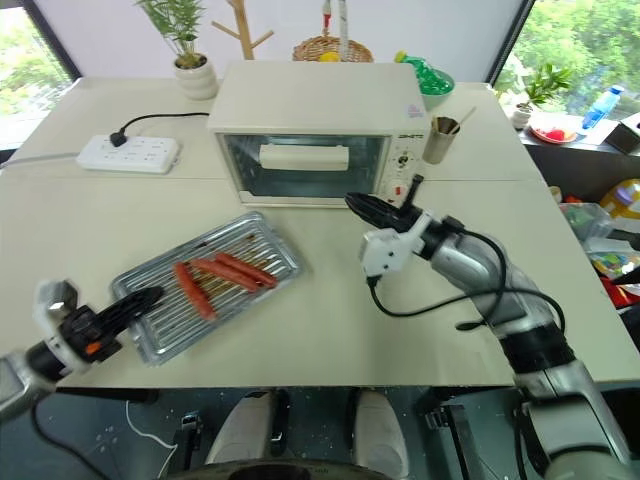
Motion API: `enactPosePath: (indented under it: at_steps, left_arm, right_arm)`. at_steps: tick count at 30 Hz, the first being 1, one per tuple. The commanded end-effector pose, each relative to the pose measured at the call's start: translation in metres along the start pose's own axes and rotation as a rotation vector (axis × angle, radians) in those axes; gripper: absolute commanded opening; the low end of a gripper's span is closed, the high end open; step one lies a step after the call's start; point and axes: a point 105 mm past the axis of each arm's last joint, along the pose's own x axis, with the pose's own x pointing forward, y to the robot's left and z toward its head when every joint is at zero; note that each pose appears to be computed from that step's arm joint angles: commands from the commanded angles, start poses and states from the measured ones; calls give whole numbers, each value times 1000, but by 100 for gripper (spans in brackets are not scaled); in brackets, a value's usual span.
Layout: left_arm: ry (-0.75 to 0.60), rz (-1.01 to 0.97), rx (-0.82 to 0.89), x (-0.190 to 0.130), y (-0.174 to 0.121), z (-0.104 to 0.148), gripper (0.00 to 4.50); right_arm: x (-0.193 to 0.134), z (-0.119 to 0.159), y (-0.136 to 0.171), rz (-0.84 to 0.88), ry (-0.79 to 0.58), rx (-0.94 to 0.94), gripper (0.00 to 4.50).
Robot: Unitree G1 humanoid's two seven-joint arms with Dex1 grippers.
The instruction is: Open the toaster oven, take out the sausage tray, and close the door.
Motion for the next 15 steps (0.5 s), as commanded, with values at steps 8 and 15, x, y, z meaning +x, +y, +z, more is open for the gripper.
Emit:
enactPosePath:
  at_steps: [8,15]
  left_arm:
    - [386,-75,63,68,-8,-1,0]
    - [440,-55,109,106,2,5,0]
  right_arm:
    - [-56,14,-3,-15,150,-11,7]
    - [-95,8,-2,-59,341,4,7]
